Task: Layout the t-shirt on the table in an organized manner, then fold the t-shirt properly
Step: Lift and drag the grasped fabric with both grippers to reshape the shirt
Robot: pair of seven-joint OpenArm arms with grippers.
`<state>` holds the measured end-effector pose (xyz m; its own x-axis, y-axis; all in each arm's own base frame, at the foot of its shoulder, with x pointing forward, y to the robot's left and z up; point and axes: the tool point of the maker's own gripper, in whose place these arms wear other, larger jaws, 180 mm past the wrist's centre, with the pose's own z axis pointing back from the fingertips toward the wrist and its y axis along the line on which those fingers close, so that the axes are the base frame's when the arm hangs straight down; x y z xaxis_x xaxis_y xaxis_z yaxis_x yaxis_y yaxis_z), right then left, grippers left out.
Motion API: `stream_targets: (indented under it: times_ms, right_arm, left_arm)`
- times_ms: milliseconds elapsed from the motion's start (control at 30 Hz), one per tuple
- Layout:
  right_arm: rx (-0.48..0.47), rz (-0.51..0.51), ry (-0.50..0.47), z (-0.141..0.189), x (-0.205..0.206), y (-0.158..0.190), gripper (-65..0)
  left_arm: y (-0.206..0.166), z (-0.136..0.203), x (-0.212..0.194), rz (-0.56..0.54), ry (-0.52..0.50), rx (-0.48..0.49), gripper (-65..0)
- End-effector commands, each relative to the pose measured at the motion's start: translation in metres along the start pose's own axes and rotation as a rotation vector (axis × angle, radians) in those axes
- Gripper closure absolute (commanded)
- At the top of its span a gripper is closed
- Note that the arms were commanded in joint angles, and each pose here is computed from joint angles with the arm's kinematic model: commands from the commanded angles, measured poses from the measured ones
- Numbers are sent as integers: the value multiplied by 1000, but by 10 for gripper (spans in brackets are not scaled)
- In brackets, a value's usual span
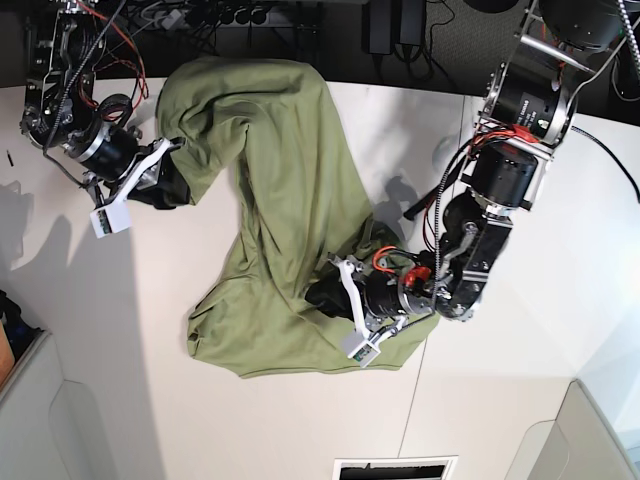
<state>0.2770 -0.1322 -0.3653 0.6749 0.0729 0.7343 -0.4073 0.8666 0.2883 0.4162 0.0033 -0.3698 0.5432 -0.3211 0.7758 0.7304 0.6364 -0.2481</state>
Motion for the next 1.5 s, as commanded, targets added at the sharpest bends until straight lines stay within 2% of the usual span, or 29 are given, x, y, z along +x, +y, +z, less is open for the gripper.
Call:
stream_targets:
  times_ms: [0,100,200,367,500,533,600,633,767,967,1133,1267,1467]
  right_arm:
    - [-8,24,-78,4,28,-4,-167]
    - [-26,69,-134,2,60,-10,-170]
    - [-64,109,-176,0,87,-19,-170]
    - [-50,24,-252,-31,118,-31,-170]
    - [-55,-14,-279,-62,139,-39,-162]
    - [-57,-15,-277,-68,142,-41,-137]
    - [-57,-14,-262,-80,150,-42,-37]
    - [-55,-11,-251,-85,153,-43,0]
    - [-43,15,-202,-103,166,-42,0]
    - [-12,116,-31,-141,155,-27,0]
    - [-2,217,133,-162,123,-18,0]
    - [-27,279,241,-165,92,-25,0]
    - [-59,252,315,-151,66,-49,0]
  left_arm:
    - [0,13,38,-49,-83,-12,-213]
    - [4,37,41,-68,-89,-15,-213]
    - [3,57,23,-58,-69,-26,-213]
    - [-15,71,-32,17,-10,-75,-213]
    - [-43,71,-64,62,13,-130,-212]
    - [-52,69,-70,69,16,-146,-212]
    - [-68,67,-78,81,16,-174,-212]
    - [-74,65,-82,91,17,-185,-212]
    - [-92,57,-96,122,30,-213,-212]
    - [-97,52,-116,97,86,-193,-212]
    - [-87,52,-127,48,126,-148,-212]
    - [-77,51,-129,20,132,-115,-212]
    - [-34,46,-112,16,110,16,-212]
